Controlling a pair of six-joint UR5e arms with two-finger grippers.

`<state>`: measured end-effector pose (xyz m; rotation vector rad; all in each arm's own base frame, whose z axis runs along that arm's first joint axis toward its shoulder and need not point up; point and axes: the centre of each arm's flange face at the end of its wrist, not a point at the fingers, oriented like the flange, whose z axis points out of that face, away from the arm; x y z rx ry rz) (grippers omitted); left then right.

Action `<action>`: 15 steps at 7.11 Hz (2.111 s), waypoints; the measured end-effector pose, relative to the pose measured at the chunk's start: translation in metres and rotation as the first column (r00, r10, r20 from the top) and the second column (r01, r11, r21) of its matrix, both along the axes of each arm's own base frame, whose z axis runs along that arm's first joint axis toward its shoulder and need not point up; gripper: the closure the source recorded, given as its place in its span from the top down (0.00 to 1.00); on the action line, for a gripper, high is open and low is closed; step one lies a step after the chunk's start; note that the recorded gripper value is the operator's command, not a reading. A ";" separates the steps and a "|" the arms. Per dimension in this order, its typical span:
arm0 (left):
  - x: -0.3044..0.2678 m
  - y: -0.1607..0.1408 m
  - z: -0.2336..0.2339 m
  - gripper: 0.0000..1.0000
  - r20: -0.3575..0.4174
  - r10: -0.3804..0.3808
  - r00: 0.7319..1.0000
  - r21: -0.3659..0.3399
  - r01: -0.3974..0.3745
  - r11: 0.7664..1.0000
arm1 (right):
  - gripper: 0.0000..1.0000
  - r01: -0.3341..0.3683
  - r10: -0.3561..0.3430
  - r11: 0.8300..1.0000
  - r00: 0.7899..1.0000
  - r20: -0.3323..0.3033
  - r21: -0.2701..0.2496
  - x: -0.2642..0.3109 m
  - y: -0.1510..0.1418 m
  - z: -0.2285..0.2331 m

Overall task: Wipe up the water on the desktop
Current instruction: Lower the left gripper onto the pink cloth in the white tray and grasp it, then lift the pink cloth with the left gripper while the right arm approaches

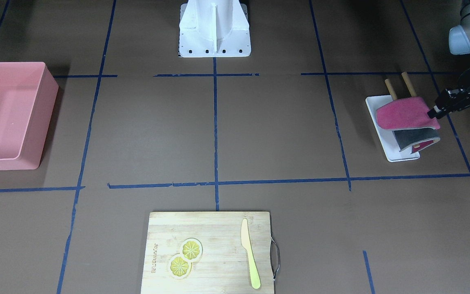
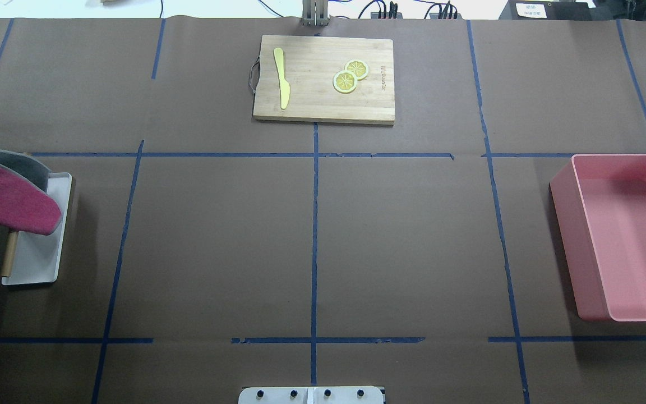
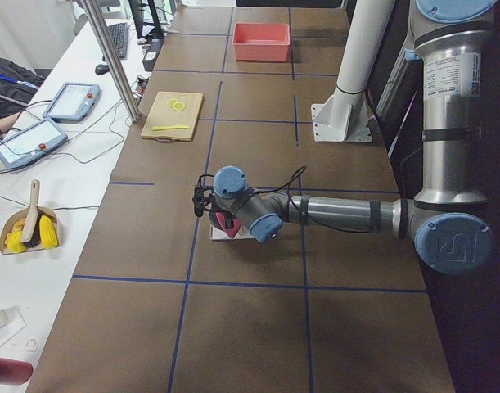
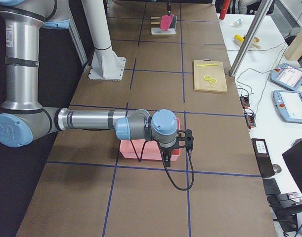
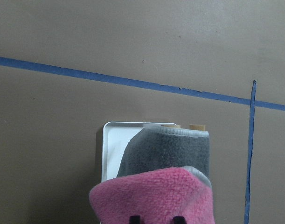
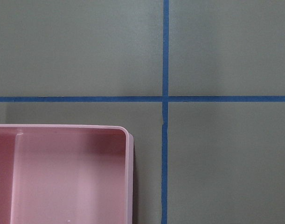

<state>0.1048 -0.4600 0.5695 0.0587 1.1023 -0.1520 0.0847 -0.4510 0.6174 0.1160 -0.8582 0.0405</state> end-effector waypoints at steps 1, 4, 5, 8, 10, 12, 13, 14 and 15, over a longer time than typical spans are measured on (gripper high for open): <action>0.001 0.000 0.000 0.37 0.001 0.000 1.000 -0.001 0.000 1.000 | 1.00 0.000 0.000 1.000 1.000 0.000 0.001 0.000 0.000 0.000; 0.002 -0.001 -0.001 0.16 0.002 0.002 1.000 0.000 -0.002 1.000 | 1.00 0.001 -0.001 1.000 1.000 -0.001 0.000 0.000 0.000 0.001; 0.003 -0.001 -0.001 0.05 0.001 0.003 1.000 0.001 -0.003 1.000 | 1.00 0.001 -0.001 1.000 1.000 -0.001 0.000 0.000 0.000 0.001; 0.004 -0.002 -0.003 0.00 -0.005 0.008 1.000 0.002 -0.008 1.000 | 1.00 0.001 -0.001 1.000 1.000 -0.001 -0.002 0.000 0.000 0.001; -0.004 -0.001 -0.012 0.00 -0.057 0.032 0.998 -0.005 -0.032 0.999 | 1.00 0.001 -0.001 1.000 1.000 -0.001 -0.002 0.000 0.001 0.002; -0.034 -0.002 -0.021 0.00 -0.129 0.028 0.991 -0.029 -0.032 0.999 | 1.00 0.002 -0.002 0.999 1.000 -0.004 0.043 0.000 0.005 0.003; -0.045 -0.003 -0.028 0.00 -0.158 0.025 0.987 -0.037 -0.031 0.999 | 1.00 0.002 -0.002 0.998 1.000 -0.003 0.064 -0.001 0.008 0.005; -0.056 -0.008 -0.043 0.00 -0.180 0.017 0.983 -0.051 -0.027 0.998 | 1.00 0.002 -0.002 0.997 1.000 -0.002 0.081 -0.001 0.008 0.002; -0.068 -0.012 -0.074 0.00 -0.197 0.002 0.980 -0.077 -0.017 0.997 | 1.00 0.002 -0.002 0.996 1.000 0.000 0.091 -0.001 0.005 -0.001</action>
